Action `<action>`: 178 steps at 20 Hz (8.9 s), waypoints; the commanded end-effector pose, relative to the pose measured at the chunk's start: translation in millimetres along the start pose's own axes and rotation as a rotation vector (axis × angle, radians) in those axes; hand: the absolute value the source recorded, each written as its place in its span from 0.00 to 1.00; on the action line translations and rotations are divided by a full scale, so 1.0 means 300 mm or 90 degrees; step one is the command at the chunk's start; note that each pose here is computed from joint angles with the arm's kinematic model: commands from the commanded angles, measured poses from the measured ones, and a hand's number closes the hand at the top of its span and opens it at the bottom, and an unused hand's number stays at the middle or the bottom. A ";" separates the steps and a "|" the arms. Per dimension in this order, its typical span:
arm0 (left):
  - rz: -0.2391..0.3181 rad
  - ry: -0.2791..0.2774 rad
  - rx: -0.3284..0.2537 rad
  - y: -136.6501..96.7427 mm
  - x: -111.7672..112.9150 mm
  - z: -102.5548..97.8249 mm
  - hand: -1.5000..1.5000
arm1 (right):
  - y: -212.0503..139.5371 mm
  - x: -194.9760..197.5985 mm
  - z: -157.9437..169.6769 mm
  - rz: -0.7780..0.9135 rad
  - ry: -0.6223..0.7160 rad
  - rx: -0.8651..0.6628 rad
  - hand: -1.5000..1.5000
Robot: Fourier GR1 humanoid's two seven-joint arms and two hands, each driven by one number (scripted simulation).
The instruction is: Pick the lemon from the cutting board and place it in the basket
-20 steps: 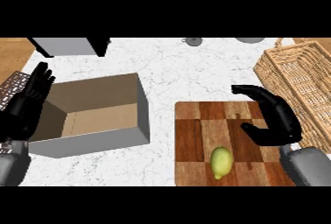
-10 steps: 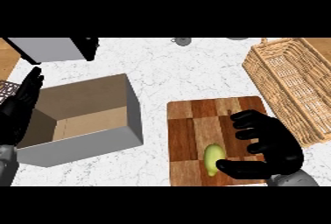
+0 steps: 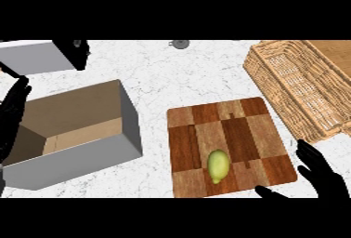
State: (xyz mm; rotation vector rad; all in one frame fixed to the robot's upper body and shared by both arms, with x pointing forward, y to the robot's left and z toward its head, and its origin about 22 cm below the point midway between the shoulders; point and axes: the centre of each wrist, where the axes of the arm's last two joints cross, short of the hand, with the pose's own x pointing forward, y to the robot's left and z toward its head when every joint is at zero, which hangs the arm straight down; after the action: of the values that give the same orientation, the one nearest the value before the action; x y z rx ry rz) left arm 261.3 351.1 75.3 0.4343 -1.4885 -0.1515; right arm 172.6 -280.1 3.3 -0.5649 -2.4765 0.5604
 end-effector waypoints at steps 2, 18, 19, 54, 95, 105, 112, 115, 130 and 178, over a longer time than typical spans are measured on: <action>0.046 0.103 -0.029 -0.083 -0.092 0.036 0.50 | -0.168 0.079 0.168 0.178 0.055 0.160 0.00; 0.026 0.077 -0.087 -0.239 -0.055 -0.010 0.50 | -0.127 0.488 0.244 0.223 0.178 0.240 0.00; 0.038 0.069 -0.087 -0.243 -0.072 0.001 0.50 | -0.136 0.478 0.216 0.231 0.180 0.225 0.00; 0.028 0.077 -0.113 -0.293 -0.020 -0.023 0.50 | 0.236 0.262 0.124 0.252 0.211 0.191 0.00; 0.027 0.062 -0.108 -0.285 -0.009 -0.062 0.50 | 0.284 -0.016 0.051 0.423 0.268 0.402 1.00; 0.032 0.066 -0.110 -0.310 -0.024 -0.064 0.50 | 0.377 -0.001 -0.246 0.323 0.402 0.542 1.00; 0.025 0.071 -0.099 -0.273 -0.022 -0.050 0.50 | 0.281 0.110 -0.490 0.128 0.406 0.362 1.00; 0.030 0.067 -0.103 -0.269 0.012 -0.077 0.50 | 0.199 0.177 -0.591 0.073 0.405 0.267 1.00; 0.024 0.075 -0.099 -0.291 -0.042 -0.068 0.50 | -0.097 0.374 -1.007 0.097 0.443 0.110 1.00; 0.030 0.062 -0.107 -0.304 -0.022 -0.060 0.50 | -0.543 -0.513 -0.686 0.256 0.662 0.176 0.00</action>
State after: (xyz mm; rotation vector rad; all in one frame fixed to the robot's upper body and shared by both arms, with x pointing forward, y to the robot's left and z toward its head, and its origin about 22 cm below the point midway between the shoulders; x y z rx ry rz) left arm 302.6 277.5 75.4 0.3324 -1.5378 -0.2405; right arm 362.1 -433.0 200.1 -0.9791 -1.2620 0.6000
